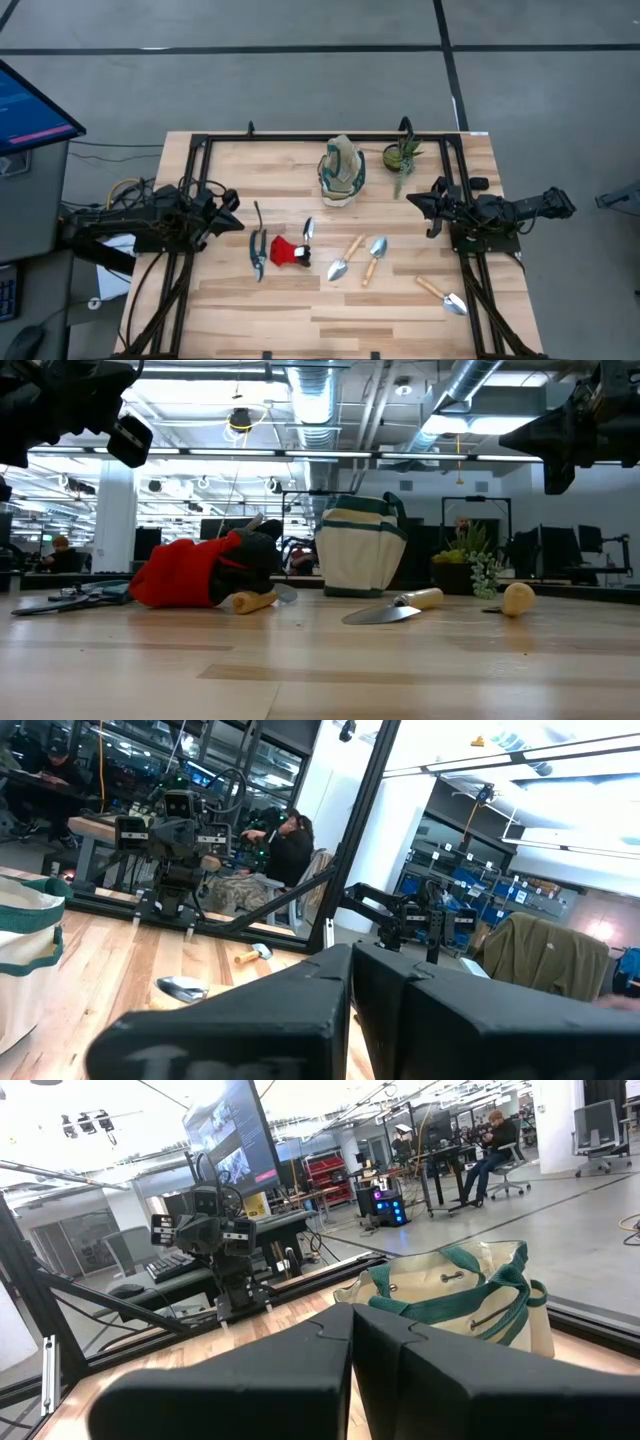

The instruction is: Pick & Place Garden tools in Gardening bag

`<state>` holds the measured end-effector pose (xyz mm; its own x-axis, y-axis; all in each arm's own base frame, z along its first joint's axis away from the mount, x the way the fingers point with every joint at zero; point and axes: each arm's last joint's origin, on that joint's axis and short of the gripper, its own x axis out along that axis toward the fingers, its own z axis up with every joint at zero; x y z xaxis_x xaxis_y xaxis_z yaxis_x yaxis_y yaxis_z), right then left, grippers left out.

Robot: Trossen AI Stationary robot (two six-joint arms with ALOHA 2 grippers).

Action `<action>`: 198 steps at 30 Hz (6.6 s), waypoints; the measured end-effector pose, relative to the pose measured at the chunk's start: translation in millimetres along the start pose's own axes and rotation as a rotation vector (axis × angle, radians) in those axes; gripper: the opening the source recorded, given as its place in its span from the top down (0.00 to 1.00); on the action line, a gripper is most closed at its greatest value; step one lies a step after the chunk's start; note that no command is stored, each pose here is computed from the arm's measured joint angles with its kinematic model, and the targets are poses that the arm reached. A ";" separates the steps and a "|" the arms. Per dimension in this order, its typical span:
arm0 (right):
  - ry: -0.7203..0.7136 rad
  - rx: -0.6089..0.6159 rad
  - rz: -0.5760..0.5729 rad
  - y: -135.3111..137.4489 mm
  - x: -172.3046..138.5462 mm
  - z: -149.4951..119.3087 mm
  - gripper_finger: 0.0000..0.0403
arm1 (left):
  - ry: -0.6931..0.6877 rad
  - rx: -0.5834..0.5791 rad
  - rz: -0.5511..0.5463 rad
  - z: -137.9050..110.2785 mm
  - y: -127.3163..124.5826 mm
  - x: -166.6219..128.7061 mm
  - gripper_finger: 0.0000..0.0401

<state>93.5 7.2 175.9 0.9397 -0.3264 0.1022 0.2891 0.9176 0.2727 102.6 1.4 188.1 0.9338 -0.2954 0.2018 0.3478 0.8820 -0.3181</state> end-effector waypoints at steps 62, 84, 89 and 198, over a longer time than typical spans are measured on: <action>0.000 0.000 0.000 0.0 0.0 0.1 1.00 | 0.733 0.029 0.086 71.1 -5.5 158.6 0.50; 0.004 -0.003 -0.001 -0.1 0.0 -0.5 1.00 | 1.098 0.153 0.154 -24.6 14.5 169.8 0.24; 0.006 -0.004 -0.001 -0.2 0.0 -0.6 1.00 | 1.160 0.189 0.257 -45.8 26.1 163.2 0.24; 0.015 -0.010 -0.003 -0.3 0.0 -1.6 1.00 | 0.789 -0.156 1.014 83.5 4.1 209.5 0.22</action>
<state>93.6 7.2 174.3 0.9414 -0.3258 0.0869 0.2937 0.9188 0.2638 292.6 -26.3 306.5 0.5630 0.2933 -0.7726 -0.5846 0.8022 -0.1215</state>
